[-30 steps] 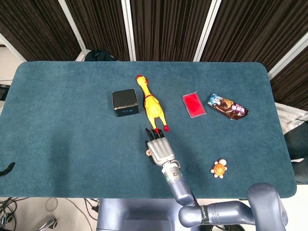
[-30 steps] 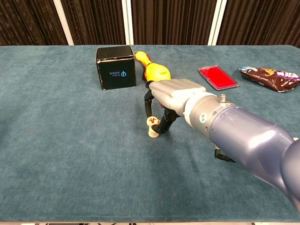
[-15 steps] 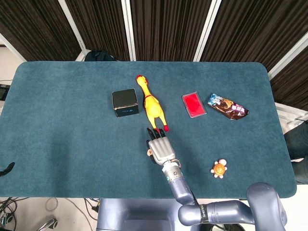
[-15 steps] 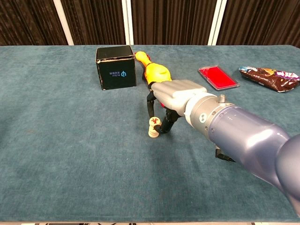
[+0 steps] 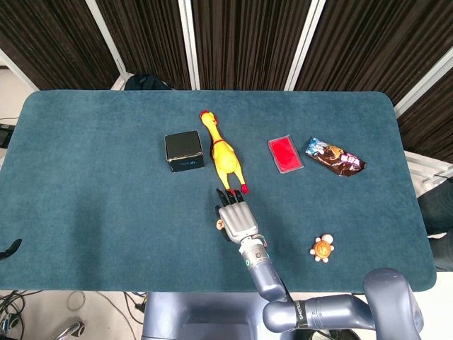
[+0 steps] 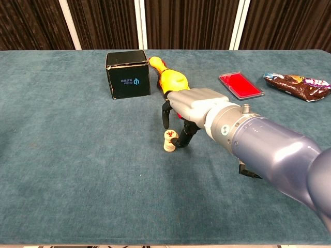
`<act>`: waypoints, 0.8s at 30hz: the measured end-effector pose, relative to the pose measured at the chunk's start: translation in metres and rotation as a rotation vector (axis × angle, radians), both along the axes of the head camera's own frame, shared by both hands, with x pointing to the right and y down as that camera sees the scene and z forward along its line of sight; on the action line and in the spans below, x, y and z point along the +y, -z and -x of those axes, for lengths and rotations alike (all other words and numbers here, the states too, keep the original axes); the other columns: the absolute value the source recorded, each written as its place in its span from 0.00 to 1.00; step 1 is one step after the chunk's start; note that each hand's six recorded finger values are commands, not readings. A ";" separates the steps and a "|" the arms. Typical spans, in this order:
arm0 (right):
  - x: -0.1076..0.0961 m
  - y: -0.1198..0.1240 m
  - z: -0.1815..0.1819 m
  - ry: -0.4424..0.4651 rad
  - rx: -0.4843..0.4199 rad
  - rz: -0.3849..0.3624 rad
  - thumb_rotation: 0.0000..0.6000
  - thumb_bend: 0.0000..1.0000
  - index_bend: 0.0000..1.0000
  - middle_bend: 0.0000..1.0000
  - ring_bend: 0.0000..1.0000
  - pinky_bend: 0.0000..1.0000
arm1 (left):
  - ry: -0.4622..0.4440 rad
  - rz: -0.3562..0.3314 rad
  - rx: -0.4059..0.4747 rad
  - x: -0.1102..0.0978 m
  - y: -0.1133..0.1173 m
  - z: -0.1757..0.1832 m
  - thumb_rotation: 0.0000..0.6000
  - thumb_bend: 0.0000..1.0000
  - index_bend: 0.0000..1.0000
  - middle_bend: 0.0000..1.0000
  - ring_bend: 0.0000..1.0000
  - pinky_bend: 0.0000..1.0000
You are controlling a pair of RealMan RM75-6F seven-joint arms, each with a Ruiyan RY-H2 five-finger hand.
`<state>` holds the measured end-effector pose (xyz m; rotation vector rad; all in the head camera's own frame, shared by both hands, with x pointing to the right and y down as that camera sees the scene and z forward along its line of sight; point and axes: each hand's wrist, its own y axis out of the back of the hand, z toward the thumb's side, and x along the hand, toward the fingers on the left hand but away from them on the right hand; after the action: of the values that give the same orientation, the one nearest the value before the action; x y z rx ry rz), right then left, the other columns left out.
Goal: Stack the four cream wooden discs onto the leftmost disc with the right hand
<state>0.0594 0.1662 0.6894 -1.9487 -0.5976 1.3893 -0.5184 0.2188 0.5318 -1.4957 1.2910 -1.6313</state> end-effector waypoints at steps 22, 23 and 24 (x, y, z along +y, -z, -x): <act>-0.045 0.070 -0.090 -0.131 -0.008 -0.183 1.00 0.42 0.23 0.00 0.00 0.00 | -0.003 -0.003 0.000 0.000 0.001 -0.001 1.00 0.17 0.13 0.00 0.00 0.13; -0.047 0.075 -0.104 -0.154 -0.007 -0.199 1.00 0.42 0.22 0.00 0.00 0.00 | -0.003 -0.002 0.000 0.000 0.000 -0.001 1.00 0.17 0.13 0.00 0.00 0.13; -0.048 0.080 -0.118 -0.178 -0.003 -0.214 1.00 0.42 0.21 0.00 0.00 0.00 | -0.003 -0.001 -0.001 0.000 0.000 -0.001 1.00 0.17 0.13 0.00 0.00 0.13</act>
<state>0.1776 0.1177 0.6092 -1.7619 -0.9012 1.3673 -0.5174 0.2192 0.5317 -1.4958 1.2886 -1.6292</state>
